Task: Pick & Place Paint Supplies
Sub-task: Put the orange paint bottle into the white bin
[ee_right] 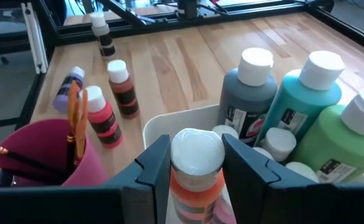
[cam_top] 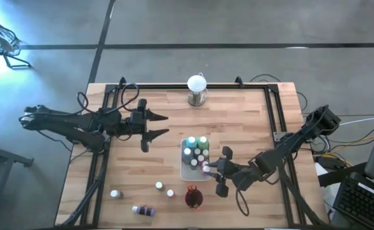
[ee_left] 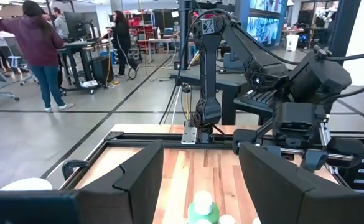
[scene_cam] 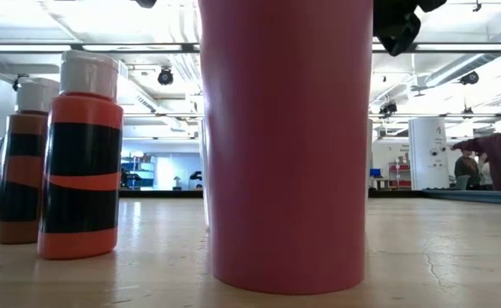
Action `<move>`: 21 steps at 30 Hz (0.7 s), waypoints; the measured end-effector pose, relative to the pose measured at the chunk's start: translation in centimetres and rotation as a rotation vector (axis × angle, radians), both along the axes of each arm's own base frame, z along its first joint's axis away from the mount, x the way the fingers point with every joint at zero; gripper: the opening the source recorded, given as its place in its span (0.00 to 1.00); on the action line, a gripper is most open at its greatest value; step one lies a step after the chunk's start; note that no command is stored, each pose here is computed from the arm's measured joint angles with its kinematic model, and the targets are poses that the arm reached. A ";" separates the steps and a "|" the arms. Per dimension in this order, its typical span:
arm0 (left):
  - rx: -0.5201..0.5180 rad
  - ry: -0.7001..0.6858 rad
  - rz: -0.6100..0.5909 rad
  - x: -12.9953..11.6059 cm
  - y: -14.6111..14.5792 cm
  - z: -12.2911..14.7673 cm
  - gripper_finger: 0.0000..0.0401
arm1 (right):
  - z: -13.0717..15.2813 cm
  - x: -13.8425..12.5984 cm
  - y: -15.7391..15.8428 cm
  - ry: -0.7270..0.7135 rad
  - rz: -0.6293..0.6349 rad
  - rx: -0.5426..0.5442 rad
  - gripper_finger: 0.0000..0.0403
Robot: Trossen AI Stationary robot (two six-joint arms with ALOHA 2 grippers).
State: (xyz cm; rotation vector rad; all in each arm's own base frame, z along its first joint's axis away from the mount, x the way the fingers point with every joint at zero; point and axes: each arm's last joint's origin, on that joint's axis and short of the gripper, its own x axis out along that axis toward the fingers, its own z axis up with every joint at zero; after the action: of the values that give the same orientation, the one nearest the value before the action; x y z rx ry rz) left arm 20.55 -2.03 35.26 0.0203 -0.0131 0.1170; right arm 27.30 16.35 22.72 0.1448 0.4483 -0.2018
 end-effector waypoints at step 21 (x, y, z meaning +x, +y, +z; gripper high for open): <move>0.006 0.001 0.012 0.0 0.0 0.0 0.54 | -2.7 -1.0 -0.6 -0.040 -0.011 0.064 0.27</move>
State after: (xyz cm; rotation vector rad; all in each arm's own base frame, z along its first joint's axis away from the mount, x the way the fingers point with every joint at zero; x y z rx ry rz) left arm 20.55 -1.99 35.26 0.0266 -0.0125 0.1290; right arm 26.34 15.73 19.98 0.2135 0.4147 -0.1954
